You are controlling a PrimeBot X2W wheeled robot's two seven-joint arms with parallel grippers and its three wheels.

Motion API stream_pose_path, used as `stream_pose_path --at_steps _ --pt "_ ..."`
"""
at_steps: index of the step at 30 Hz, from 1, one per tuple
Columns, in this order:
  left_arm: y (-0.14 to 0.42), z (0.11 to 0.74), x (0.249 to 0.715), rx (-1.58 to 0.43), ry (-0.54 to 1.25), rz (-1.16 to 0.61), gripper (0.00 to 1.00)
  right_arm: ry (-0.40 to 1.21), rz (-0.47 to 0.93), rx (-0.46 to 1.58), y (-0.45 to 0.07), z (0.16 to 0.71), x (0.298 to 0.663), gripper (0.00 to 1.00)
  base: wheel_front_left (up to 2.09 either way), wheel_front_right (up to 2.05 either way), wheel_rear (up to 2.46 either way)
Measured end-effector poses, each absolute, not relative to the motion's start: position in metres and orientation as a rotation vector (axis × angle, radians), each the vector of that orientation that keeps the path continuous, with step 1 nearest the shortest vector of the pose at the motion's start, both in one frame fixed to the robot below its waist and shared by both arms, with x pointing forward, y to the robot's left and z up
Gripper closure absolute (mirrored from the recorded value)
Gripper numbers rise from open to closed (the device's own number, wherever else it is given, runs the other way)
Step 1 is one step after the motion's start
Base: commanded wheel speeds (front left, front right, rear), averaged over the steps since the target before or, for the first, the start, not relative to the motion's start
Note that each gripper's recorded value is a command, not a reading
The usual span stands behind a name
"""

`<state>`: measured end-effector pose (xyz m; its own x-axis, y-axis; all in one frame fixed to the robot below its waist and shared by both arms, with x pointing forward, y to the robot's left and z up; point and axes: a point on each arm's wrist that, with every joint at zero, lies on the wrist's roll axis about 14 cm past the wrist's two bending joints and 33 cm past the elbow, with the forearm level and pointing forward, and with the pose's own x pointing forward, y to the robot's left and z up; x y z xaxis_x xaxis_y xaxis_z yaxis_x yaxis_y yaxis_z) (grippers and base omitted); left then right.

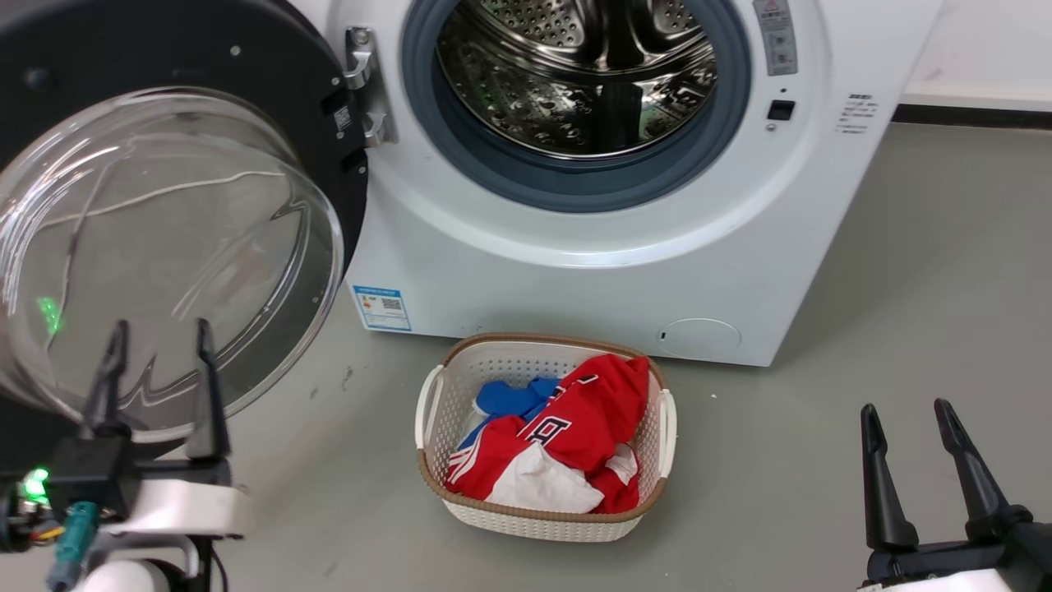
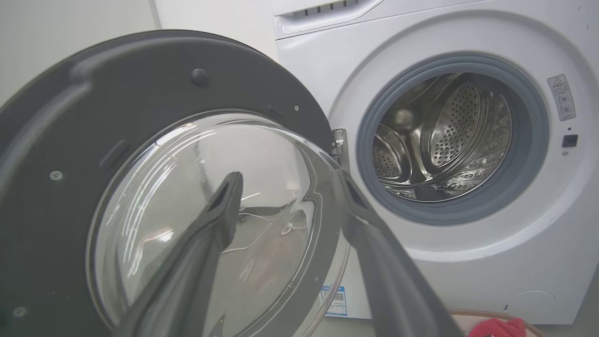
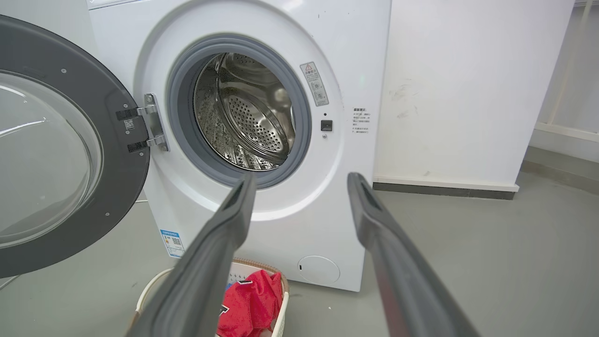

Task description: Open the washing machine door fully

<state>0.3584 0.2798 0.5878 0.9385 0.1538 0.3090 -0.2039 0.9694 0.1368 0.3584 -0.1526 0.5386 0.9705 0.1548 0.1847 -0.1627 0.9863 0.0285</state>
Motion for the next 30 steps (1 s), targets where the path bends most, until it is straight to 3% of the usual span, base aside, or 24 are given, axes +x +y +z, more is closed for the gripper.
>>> stream_pose_path --at_steps 10,30 --pt "0.230 0.559 0.359 0.071 -0.242 0.083 0.00 -0.221 0.088 0.019 -0.176 0.551 0.342 0.00 0.00 0.00 0.00" --pt "0.192 0.527 0.350 0.044 -0.148 0.020 0.00 -0.159 0.059 0.046 -0.184 0.531 0.324 0.00 0.00 0.00 0.00"
